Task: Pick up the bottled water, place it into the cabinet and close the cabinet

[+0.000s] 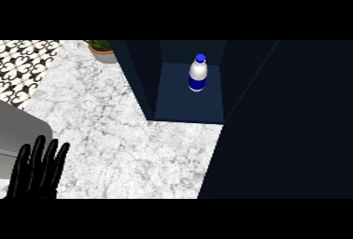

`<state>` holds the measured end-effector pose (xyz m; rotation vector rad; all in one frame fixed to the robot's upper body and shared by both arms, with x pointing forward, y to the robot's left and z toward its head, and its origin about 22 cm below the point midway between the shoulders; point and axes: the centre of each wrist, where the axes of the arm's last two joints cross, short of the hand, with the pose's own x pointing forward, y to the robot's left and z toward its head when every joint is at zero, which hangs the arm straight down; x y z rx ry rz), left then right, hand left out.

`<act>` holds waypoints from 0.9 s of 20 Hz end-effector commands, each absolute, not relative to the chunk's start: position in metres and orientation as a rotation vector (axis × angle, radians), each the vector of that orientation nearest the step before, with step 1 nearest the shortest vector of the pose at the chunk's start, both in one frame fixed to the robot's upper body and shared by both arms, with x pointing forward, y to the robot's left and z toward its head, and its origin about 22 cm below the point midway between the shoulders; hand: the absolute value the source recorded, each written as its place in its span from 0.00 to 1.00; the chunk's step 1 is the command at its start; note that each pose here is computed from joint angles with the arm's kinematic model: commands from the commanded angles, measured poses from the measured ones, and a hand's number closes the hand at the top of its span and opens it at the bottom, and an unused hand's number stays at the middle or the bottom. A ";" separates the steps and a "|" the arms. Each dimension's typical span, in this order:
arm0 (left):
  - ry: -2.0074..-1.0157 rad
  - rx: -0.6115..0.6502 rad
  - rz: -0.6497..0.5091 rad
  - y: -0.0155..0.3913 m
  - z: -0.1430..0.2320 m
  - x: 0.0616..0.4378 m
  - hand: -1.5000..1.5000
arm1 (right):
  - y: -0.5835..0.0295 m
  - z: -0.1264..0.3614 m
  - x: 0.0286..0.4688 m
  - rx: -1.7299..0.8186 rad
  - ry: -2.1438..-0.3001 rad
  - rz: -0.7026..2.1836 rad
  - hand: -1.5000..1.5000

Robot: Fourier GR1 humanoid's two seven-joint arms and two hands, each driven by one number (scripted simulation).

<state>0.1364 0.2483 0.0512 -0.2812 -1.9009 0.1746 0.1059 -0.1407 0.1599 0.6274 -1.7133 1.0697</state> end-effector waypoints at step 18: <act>-1.929 -0.330 0.157 0.264 0.058 0.135 0.00 | -0.103 0.156 0.126 0.751 -1.698 0.906 1.00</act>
